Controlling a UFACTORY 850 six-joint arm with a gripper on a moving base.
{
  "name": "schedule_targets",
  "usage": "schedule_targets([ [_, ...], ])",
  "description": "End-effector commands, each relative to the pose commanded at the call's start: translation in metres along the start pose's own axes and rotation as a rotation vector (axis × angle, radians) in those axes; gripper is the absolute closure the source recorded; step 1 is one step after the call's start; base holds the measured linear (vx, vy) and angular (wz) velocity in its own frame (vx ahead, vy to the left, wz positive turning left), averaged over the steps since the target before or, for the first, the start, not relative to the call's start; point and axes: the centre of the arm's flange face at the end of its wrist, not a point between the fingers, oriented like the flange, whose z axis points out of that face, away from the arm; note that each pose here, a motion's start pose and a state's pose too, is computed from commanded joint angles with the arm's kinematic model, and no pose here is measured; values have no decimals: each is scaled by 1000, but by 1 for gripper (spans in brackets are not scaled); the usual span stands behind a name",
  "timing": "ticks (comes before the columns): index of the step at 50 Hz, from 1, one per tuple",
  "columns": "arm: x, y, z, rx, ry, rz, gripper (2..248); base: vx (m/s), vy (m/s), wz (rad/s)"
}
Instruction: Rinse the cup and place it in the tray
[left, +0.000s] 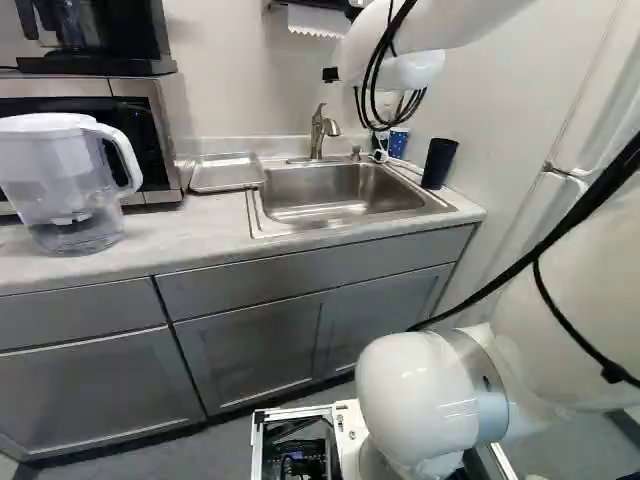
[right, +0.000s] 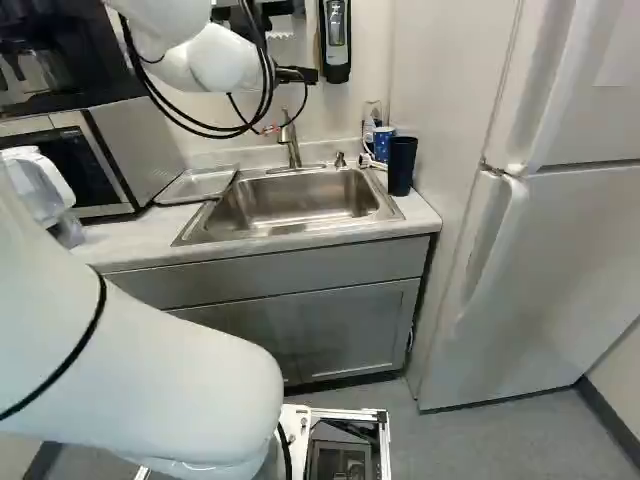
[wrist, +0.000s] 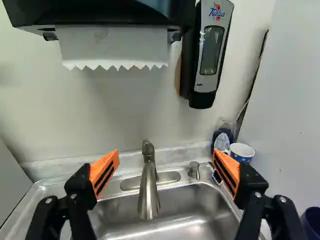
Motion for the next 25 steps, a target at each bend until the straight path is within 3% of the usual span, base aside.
schedule_targets([
  [25,0,1,26,-7,-61,17,3,0,0,0],
])
